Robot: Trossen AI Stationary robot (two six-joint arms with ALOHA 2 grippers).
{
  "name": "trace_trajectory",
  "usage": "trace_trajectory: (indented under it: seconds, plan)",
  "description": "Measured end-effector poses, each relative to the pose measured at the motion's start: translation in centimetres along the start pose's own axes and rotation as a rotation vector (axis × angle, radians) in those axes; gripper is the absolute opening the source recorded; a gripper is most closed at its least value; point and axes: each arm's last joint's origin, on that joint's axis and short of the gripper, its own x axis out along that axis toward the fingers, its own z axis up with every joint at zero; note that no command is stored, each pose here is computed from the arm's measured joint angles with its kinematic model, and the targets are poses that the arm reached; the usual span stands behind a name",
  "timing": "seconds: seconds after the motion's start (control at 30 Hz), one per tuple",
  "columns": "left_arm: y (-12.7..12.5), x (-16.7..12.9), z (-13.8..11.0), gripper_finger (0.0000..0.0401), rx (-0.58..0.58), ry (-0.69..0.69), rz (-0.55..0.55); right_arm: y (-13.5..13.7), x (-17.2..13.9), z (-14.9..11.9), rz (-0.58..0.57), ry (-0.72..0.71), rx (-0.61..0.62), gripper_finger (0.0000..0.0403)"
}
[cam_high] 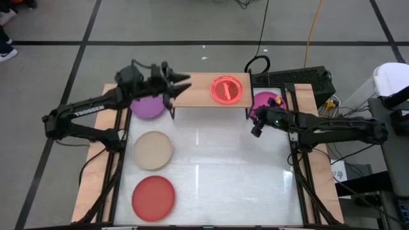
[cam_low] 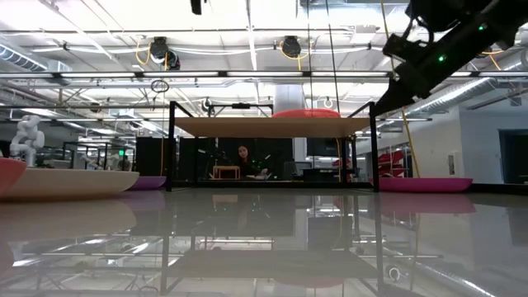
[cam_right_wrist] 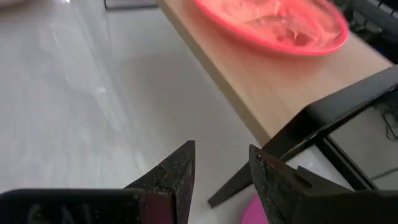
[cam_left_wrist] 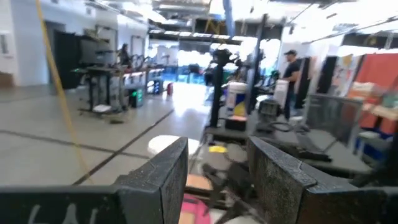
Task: Place and stack plates onto a shelf
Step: Put the large pink plate on the shelf
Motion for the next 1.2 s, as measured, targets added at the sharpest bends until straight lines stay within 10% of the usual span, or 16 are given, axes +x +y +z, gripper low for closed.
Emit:
trace_trajectory:
  seconds: [0.4,0.83,1.2]
  plan:
    - [-4.5,-4.8,-5.0,0.017,0.015,-0.101,0.014,1.0,-0.9,4.9,0.005,0.119,-0.063,0.0132]
    - [-5.8,-6.4,-10.4,0.017,0.006,-0.073,0.048,1.4,2.2,-0.1,-0.093,0.68,-0.092,0.0132]
    - [-5.8,-6.4,-10.3,0.017,0.001,-0.079,0.049,0.8,5.6,-3.8,-0.248,0.786,-0.125,0.0132]
